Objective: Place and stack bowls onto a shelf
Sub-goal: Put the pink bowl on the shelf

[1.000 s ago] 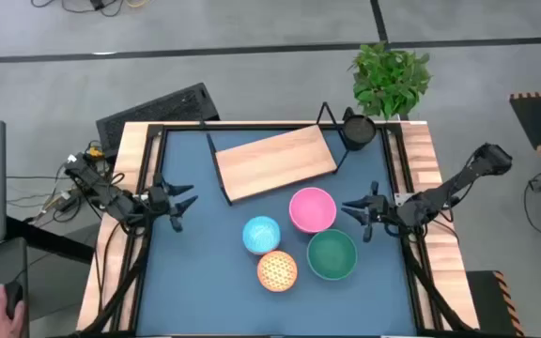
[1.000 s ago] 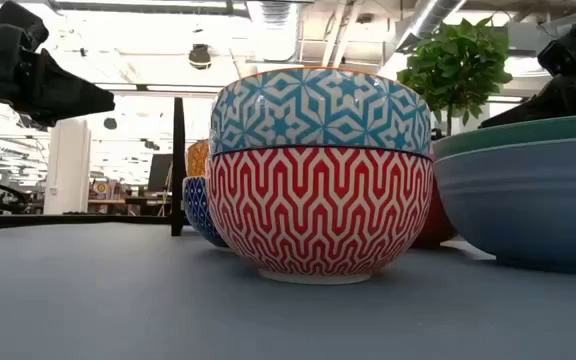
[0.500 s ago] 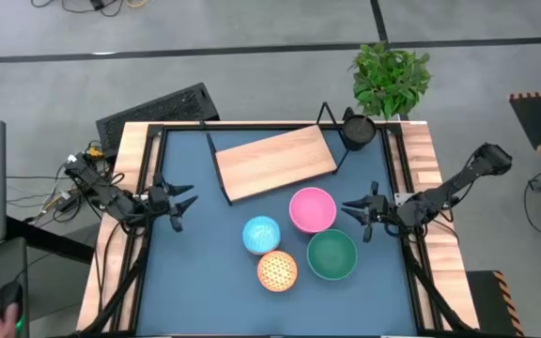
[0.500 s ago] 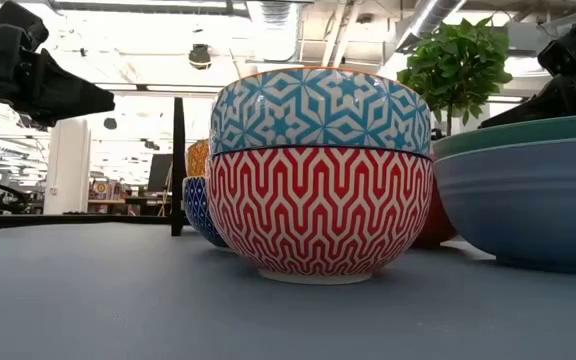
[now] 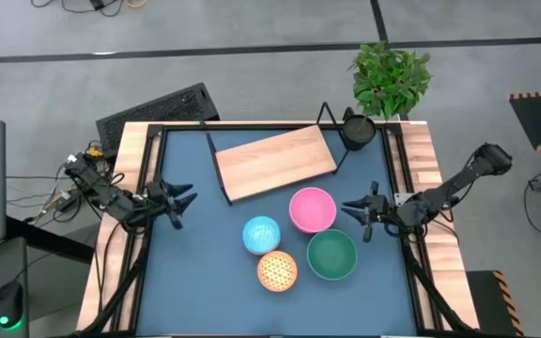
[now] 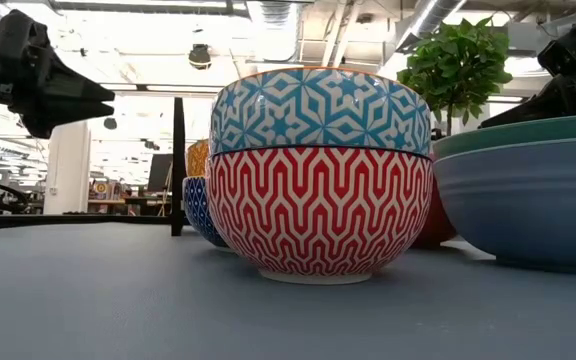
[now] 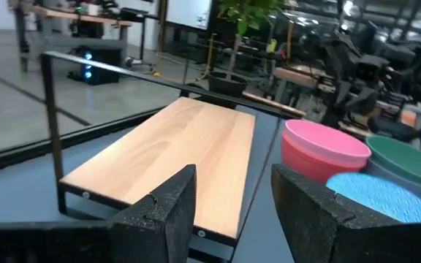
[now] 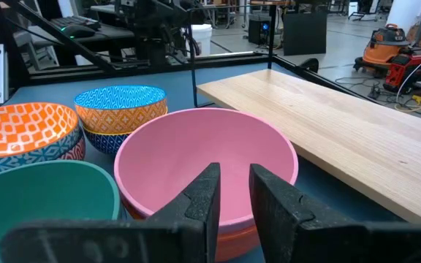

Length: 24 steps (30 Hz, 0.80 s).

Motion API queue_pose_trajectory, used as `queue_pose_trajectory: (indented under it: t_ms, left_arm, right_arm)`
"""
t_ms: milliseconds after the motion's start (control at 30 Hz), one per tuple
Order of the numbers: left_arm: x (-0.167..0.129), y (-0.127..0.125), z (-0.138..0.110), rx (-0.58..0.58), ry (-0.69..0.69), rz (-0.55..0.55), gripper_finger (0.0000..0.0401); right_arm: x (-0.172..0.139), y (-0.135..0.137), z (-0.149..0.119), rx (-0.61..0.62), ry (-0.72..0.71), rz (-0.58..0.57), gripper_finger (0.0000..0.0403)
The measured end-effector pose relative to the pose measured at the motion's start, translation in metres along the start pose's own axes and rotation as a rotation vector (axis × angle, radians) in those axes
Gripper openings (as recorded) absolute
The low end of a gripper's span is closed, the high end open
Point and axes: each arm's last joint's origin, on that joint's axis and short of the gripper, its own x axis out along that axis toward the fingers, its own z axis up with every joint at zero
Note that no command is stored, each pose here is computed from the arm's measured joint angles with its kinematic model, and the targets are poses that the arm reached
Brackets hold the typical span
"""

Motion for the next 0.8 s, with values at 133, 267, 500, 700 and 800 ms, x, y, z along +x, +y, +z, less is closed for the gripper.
queue_pose_trajectory:
  t_ms: [133,267,500,700,800]
  left_arm:
    - [0.0,-0.0008,0.0,0.056,0.004,-0.026,0.0162]
    - [0.0,-0.0008,0.0,0.101,0.003,-0.026,0.0162]
    - [0.0,-0.0009,0.0001,0.109,0.003,-0.027,0.0162]
    - [-0.0001,-0.0019,0.0005,-0.033,0.009,-0.062,0.0162]
    - [-0.0001,-0.002,0.0004,-0.073,0.012,-0.065,0.0162]
  right_arm:
    - [0.0,0.0,0.0,0.0,0.0,0.0,0.0102]
    - [0.0001,-0.0001,0.0001,0.001,0.0,-0.001,0.0102]
    - [0.0001,-0.0002,0.0002,0.001,-0.001,-0.002,0.0102]
    - [0.0003,-0.0004,0.0001,0.129,-0.001,-0.004,0.0102]
    - [0.0003,-0.0004,0.0001,0.252,-0.001,-0.003,0.0102]
